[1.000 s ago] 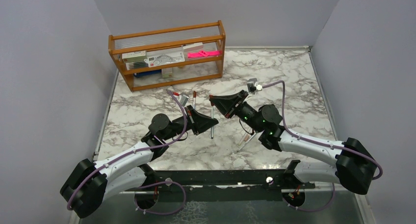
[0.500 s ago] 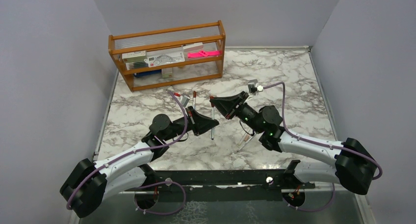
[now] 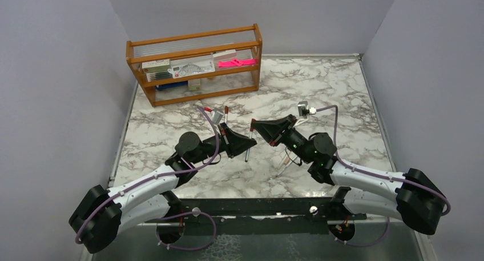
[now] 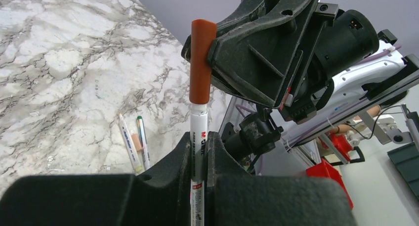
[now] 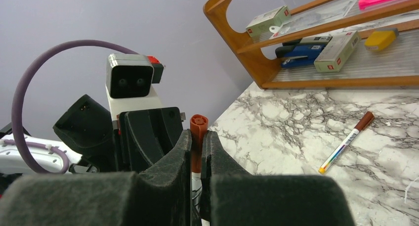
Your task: Insert the pens into the pen caps
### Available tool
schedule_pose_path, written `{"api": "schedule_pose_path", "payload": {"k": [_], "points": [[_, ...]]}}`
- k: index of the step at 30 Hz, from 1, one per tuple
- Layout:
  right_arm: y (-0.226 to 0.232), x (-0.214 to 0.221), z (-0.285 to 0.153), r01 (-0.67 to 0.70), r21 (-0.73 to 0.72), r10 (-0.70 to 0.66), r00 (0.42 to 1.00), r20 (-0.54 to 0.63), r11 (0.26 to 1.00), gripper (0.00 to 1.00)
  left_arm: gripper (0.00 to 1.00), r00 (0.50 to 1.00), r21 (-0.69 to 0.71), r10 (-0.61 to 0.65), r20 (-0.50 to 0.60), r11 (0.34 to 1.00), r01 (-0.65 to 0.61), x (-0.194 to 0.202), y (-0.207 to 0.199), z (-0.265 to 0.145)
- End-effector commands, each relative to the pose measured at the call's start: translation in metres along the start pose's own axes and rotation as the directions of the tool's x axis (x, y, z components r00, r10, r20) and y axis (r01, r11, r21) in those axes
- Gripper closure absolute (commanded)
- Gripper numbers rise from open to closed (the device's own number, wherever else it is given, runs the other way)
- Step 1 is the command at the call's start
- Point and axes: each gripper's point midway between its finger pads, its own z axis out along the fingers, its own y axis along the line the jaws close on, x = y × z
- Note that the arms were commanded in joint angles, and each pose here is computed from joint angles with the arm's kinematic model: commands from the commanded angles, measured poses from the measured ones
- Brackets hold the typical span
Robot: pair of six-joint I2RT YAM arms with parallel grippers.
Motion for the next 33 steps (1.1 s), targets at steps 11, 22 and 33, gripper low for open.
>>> {"api": "schedule_pose_path", "payload": {"k": [11, 22, 33], "points": [[-0.017, 0.064, -0.042, 0.008, -0.003, -0.009, 0.968, -0.251, 1.000, 0.99, 1.00, 0.958, 0.149, 0.220, 0.186, 0.957, -0.249, -0.086, -0.060, 0.029], [-0.016, 0.063, -0.050, -0.016, 0.010, 0.018, 0.967, -0.255, 1.000, 0.98, 1.00, 0.955, 0.122, 0.252, 0.154, 0.954, -0.272, -0.080, -0.048, 0.035], [-0.004, 0.080, -0.040, -0.019, -0.070, -0.007, 0.936, -0.352, 0.997, 0.99, 1.00, 0.942, 0.088, 0.294, 0.164, 0.946, -0.311, -0.088, -0.050, 0.030]]}}
